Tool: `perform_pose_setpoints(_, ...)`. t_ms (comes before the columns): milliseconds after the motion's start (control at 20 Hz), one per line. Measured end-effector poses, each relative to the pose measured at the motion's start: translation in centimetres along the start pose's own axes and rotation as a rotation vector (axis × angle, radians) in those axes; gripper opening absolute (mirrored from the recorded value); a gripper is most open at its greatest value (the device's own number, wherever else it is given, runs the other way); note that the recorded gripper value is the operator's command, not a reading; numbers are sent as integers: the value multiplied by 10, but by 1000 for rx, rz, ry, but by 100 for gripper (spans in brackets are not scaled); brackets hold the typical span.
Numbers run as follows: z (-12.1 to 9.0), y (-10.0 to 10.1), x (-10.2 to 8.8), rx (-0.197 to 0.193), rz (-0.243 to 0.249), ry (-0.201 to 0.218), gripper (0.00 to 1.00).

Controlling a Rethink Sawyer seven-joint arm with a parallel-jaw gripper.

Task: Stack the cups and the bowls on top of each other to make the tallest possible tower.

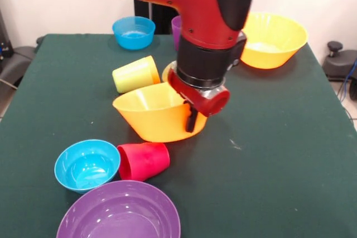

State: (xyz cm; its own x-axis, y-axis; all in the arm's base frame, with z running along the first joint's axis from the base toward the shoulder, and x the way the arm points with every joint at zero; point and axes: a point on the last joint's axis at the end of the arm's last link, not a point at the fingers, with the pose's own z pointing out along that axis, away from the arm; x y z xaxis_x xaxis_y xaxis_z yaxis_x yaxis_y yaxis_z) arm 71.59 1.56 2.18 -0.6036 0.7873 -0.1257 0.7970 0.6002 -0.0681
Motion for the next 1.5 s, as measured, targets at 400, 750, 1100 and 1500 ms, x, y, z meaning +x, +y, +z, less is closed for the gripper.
perform_pose_setpoints(400,3,33,25,-11,0,-7,0)
perform_pose_setpoints(750,20,52,40,-4,10,-16,0)
perform_pose_setpoints(1100,26,56,29,9,34,-33,0)
perform_pose_setpoints(1500,39,59,23,12,71,-23,100)
